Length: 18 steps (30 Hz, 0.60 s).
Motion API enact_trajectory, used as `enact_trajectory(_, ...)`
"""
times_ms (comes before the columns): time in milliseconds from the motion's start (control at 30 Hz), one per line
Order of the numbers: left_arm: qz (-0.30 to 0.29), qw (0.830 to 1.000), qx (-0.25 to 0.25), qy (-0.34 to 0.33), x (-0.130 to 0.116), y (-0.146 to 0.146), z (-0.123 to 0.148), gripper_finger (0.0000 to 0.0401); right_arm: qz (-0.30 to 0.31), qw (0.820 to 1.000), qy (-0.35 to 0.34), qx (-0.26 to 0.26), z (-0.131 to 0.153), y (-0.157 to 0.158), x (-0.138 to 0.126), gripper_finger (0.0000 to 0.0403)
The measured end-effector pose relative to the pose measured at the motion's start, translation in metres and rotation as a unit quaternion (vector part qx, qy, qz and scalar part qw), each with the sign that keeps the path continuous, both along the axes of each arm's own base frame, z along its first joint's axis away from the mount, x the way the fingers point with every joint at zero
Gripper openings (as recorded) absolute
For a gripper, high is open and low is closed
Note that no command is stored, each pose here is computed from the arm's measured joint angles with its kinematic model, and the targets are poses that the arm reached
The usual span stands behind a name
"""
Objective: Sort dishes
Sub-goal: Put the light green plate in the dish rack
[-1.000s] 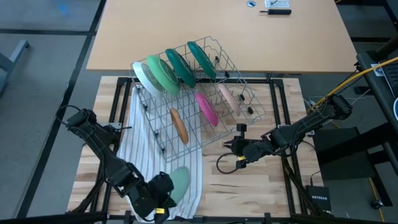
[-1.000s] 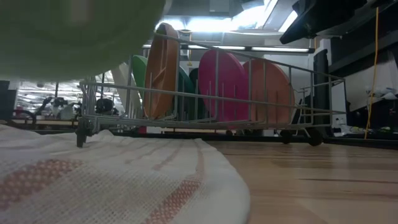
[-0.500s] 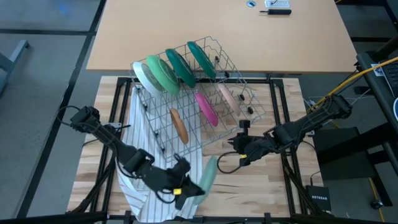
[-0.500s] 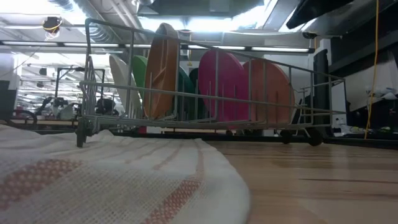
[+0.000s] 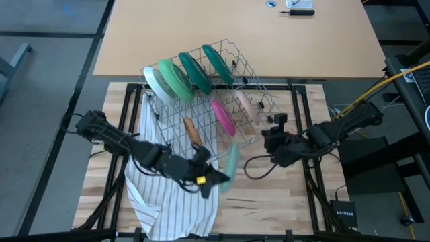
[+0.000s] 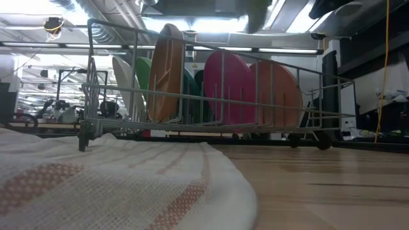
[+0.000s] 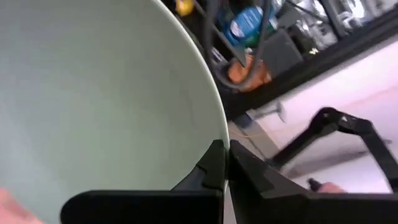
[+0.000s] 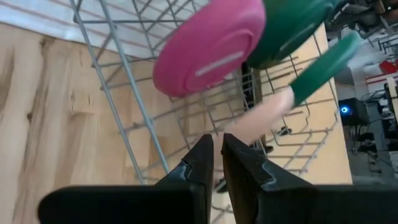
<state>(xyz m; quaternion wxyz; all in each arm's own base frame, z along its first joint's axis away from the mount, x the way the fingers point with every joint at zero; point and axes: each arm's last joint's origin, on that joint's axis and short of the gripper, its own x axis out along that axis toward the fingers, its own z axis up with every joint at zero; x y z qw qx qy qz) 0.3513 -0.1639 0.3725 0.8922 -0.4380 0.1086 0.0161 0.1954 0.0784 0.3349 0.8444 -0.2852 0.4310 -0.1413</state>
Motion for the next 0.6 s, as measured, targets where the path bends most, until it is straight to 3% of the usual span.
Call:
enact_trajectory(167, 0.058, 0.997, 0.051, 0.004, -0.031, 0.026, 0.030, 0.0000, -0.012, 0.999, -0.033, 0.025, 0.014, -0.012, -0.023, 0.0039)
enact_trajectory(367, 0.156, 0.981, 0.108, -0.027, -0.070, 0.050, 0.065, 0.0000, -0.020, 0.995, -0.084, 0.051, 0.020, -0.027, -0.052, 0.0039)
enact_trajectory(600, 0.226, 0.961, 0.159, -0.023, -0.074, 0.071, 0.071, 0.0000, -0.059, 0.986, -0.157, 0.017, 0.008, -0.040, -0.071, 0.0039)
